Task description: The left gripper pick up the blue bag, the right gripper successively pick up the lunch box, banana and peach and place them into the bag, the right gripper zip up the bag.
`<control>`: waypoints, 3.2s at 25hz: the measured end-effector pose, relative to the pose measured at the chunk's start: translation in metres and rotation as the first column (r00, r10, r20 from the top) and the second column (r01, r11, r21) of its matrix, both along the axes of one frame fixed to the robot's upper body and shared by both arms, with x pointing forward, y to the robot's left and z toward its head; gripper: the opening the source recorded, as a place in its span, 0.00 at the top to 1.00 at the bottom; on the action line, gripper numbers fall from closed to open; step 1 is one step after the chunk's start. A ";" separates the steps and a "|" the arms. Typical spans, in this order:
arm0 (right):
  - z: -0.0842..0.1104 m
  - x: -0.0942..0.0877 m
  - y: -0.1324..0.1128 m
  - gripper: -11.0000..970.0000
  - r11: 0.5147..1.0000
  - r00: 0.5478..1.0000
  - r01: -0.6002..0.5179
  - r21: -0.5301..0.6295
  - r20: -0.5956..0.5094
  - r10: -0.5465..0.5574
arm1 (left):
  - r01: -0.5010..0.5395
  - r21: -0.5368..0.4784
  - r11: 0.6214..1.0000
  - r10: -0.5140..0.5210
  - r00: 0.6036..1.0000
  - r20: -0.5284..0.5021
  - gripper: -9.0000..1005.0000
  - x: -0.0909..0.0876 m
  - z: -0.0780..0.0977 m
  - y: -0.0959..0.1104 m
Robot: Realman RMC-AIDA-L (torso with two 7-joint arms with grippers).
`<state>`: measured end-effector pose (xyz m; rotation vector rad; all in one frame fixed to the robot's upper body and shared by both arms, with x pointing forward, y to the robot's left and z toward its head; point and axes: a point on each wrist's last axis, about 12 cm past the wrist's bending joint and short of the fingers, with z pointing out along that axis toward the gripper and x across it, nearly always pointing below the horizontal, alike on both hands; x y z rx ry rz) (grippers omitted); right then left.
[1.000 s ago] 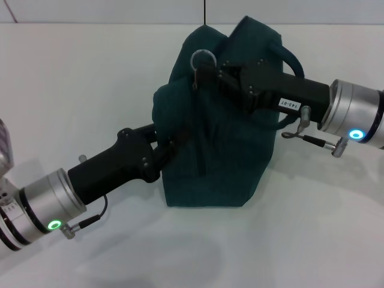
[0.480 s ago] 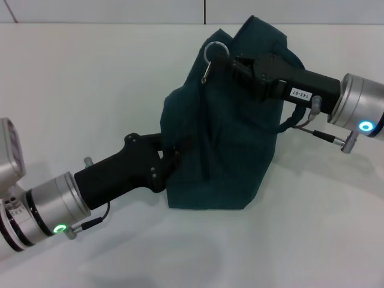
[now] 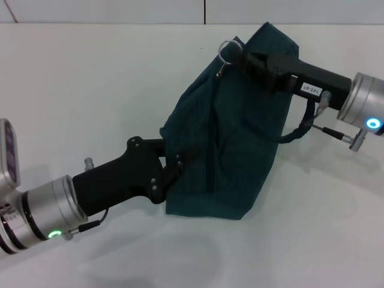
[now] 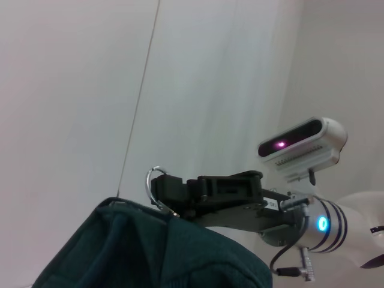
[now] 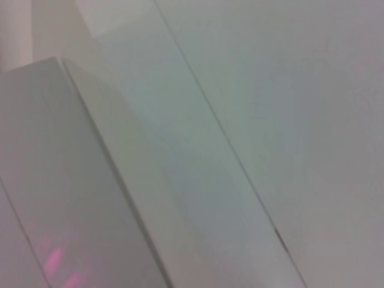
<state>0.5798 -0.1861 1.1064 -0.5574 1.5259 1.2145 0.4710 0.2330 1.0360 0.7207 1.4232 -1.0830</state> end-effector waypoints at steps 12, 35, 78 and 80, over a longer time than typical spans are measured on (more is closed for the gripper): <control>-0.001 -0.005 -0.008 0.98 1.000 0.999 0.011 0.011 0.032 -0.011 | 0.006 -0.004 1.000 -0.006 1.000 0.019 0.91 -0.004 0.002 0.007; -0.001 -0.030 -0.010 0.97 0.994 0.987 -0.098 0.054 0.130 0.090 | -0.024 -0.083 0.996 0.022 0.999 -0.029 0.70 0.018 0.022 0.016; 0.004 -0.009 -0.037 0.94 0.994 0.984 0.102 0.046 0.144 -0.108 | 0.078 -0.060 0.995 -0.075 0.996 0.054 0.93 0.004 0.026 0.022; 0.003 -0.009 -0.038 0.94 0.993 0.982 0.110 0.044 0.146 -0.116 | 0.077 -0.059 0.995 -0.073 0.996 0.056 0.93 0.004 0.027 0.024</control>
